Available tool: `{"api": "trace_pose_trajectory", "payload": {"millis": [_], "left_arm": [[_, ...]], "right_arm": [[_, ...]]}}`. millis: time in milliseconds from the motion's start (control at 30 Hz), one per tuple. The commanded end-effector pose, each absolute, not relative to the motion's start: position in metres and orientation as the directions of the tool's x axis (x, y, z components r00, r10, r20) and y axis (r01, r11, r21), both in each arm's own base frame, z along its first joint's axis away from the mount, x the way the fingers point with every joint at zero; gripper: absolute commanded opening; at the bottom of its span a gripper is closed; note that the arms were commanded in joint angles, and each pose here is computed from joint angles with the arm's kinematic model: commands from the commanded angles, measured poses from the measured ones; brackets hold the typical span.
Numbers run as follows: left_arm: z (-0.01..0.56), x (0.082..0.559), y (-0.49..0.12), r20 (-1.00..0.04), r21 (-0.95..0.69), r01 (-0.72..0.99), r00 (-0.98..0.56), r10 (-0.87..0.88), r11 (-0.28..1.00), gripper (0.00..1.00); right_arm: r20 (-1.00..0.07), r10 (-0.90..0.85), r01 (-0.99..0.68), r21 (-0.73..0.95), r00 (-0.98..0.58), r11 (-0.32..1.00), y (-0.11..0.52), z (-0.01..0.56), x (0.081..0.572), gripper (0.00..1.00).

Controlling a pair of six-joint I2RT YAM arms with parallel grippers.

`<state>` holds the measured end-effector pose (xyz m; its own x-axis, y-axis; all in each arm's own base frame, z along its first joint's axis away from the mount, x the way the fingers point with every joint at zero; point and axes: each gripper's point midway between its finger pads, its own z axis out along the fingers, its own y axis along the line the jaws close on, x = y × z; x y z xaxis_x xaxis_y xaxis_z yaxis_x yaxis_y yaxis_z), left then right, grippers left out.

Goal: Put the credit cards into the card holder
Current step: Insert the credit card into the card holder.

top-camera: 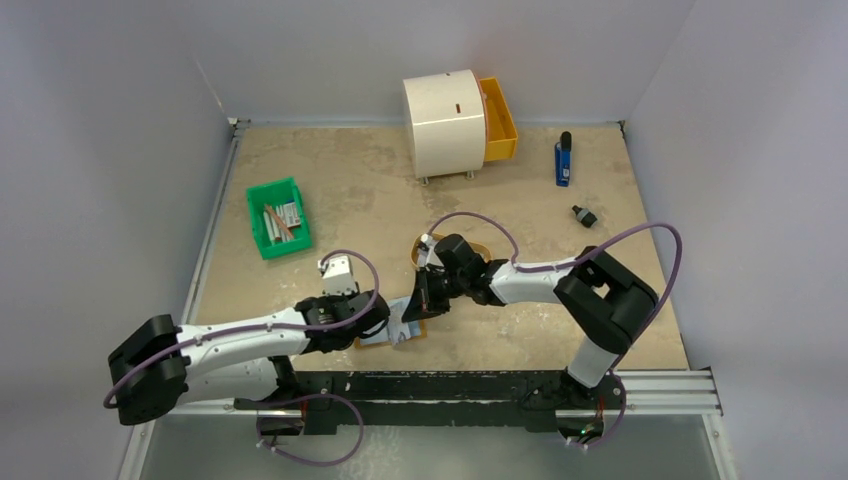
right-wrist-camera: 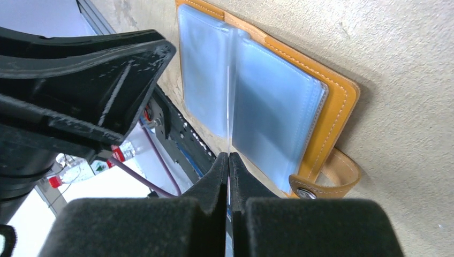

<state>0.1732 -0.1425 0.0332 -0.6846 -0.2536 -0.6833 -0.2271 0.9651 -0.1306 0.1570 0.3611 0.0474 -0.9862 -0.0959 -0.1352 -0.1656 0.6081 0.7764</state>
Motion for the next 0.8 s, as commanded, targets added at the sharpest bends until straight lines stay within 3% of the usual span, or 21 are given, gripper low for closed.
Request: {"api": "trace_pose_trajectory", "payload": {"millis": [0, 233, 767], "left_arm": [[0.058, 0.178, -0.139, -0.708, -0.205, -0.251, -0.629, -0.32, 0.946, 0.29], [0.047, 0.173, -0.137, -0.687, -0.21, -0.261, -0.647, -0.332, 0.942, 0.34], [0.029, 0.166, -0.118, -0.686, -0.152, -0.332, -0.643, -0.342, 0.931, 0.19]], "right_arm": [[-0.185, -0.094, -0.204, 0.786, -0.978, 0.584, 0.362, 0.062, 0.161, 0.0], [-0.19, -0.11, -0.219, 0.794, -0.976, 0.567, 0.368, 0.062, 0.163, 0.0], [-0.201, -0.116, -0.232, 0.812, -0.973, 0.536, 0.376, 0.064, 0.167, 0.0]]}}
